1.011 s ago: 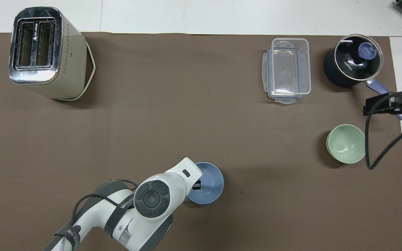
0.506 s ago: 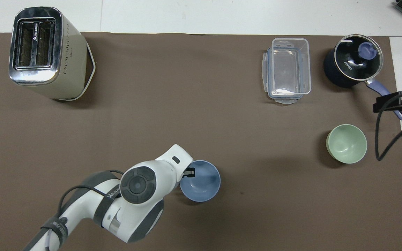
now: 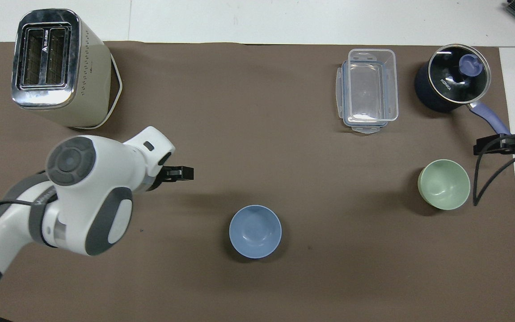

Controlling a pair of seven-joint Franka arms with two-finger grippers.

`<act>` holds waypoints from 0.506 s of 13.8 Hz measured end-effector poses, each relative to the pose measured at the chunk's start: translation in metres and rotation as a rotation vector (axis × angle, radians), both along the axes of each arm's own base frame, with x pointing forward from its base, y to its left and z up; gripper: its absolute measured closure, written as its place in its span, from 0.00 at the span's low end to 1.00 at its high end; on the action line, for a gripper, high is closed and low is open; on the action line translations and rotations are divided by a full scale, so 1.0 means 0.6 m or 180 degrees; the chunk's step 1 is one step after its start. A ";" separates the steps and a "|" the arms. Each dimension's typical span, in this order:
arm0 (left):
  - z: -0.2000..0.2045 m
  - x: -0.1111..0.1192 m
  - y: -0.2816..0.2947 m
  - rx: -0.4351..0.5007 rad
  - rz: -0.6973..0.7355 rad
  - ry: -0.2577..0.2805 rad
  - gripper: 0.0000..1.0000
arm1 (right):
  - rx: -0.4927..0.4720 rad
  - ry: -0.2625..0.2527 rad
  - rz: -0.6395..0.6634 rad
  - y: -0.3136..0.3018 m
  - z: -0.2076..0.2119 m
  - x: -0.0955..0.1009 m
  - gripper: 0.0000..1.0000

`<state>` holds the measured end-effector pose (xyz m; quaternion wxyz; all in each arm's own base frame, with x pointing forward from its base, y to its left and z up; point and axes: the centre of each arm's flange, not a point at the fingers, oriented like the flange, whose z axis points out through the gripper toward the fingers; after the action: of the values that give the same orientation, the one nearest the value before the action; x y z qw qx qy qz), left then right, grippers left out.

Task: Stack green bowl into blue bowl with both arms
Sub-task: 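Release the blue bowl with the left gripper while the right gripper reaches the green bowl, then grasp the green bowl rim with the right gripper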

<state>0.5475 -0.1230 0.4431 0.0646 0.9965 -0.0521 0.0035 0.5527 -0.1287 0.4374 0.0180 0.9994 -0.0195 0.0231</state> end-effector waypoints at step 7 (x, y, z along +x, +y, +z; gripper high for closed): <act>0.163 0.022 0.169 0.0170 -0.0113 0.0218 0.00 | 0.0065 0.0151 -0.0063 -0.043 -0.164 -0.038 0.00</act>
<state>0.5604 -0.0219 0.5408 0.0397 0.9964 -0.0676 -0.0332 0.5296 -0.1547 0.3388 0.0086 0.9995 -0.0293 -0.0010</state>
